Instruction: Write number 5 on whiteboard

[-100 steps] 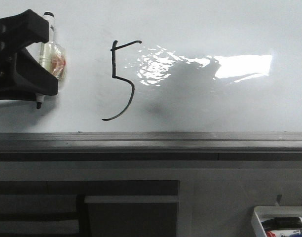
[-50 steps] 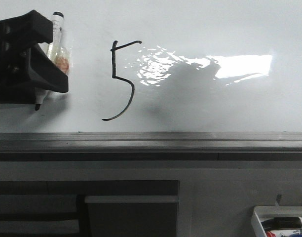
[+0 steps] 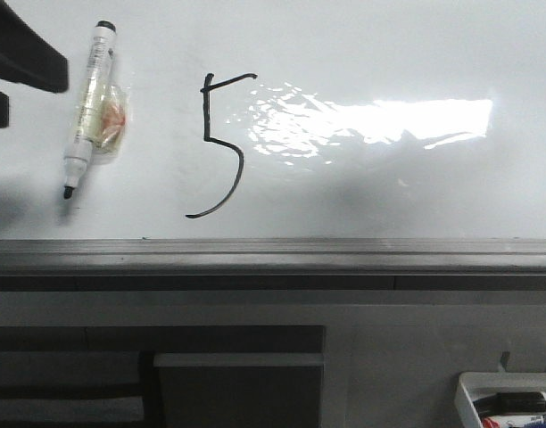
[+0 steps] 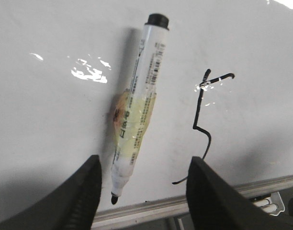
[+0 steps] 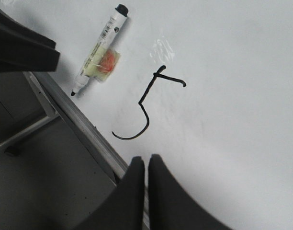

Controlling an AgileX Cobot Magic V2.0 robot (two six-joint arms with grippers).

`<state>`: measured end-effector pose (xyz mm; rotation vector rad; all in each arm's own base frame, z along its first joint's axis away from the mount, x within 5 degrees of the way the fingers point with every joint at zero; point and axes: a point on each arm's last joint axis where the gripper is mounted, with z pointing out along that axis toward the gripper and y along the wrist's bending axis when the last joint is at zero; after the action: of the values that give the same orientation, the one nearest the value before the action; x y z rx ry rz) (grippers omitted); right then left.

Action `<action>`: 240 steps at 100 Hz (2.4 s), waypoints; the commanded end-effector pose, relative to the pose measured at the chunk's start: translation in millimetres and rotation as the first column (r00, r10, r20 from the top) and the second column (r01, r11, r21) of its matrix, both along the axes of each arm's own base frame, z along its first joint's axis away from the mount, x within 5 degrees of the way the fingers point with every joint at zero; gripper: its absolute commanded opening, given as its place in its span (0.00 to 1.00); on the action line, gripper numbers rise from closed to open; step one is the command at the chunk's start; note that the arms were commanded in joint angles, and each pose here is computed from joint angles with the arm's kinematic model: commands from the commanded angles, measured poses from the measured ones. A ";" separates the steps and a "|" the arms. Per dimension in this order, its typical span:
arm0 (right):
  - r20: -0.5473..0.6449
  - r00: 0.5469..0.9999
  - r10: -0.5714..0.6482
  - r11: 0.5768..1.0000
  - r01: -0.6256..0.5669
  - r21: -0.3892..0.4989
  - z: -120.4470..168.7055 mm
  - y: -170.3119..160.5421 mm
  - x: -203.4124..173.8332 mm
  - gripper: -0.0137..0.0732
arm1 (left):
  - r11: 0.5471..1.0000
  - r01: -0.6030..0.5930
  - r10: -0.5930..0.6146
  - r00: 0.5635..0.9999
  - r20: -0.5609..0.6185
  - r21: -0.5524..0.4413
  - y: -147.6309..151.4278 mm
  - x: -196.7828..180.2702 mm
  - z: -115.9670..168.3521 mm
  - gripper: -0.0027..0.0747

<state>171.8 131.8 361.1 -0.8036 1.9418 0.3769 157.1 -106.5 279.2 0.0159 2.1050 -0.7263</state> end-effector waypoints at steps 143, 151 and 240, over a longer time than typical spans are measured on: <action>0.447 0.884 -0.136 0.937 -0.032 0.348 -82.8 -100.8 -131.7 0.09 | 0.996 0.075 -0.084 0.810 0.581 0.039 60.0 -89.8 3.3 0.01; 0.447 0.884 -0.136 0.937 -0.032 0.348 -82.8 -100.8 -131.7 0.09 | 0.997 0.079 -0.058 0.827 0.559 -0.013 60.0 -89.8 3.5 0.01; 0.447 0.884 -0.136 0.937 -0.032 0.348 -82.8 -100.8 -131.7 0.09 | 0.866 -0.471 0.307 0.767 0.564 0.169 104.6 -105.4 -69.1 0.01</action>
<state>40.4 32.8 263.8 -0.5849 1.4700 0.4383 53.6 -3.6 202.2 -0.0790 1.6888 -0.1516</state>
